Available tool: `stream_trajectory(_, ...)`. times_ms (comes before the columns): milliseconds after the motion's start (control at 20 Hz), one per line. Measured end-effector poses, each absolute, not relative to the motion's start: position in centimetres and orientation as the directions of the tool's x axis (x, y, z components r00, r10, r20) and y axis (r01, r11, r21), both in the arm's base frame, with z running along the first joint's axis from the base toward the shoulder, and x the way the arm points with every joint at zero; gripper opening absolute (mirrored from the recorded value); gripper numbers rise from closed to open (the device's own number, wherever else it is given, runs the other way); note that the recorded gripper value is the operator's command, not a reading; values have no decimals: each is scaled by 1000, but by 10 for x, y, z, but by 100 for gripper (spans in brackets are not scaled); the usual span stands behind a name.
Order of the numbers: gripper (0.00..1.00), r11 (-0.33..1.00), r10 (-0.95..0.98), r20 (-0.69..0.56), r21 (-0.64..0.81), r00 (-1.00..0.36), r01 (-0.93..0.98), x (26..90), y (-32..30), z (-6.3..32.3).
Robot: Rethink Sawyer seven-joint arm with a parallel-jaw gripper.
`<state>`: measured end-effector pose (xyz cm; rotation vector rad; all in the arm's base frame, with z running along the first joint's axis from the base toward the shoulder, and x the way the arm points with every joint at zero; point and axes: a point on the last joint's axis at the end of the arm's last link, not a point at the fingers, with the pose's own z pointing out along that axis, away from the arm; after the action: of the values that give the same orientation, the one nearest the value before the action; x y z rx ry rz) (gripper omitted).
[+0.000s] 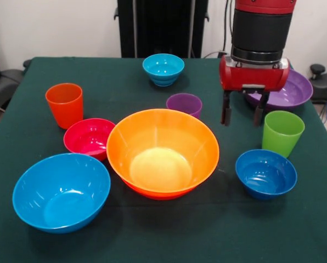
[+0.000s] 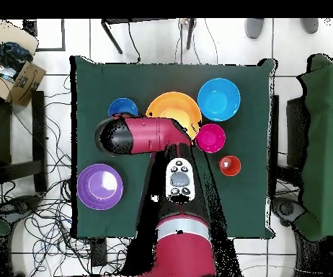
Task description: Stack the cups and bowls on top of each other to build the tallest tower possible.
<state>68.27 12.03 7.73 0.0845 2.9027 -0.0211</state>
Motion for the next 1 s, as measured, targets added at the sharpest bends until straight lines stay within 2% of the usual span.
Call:
stream_trajectory(450, 100, 999, 51, -253, 4, -966, 52, 680, 124, 98)
stream_trajectory(1000, 100, 998, 59, -236, 12, -970, 58, 641, 120, 134)
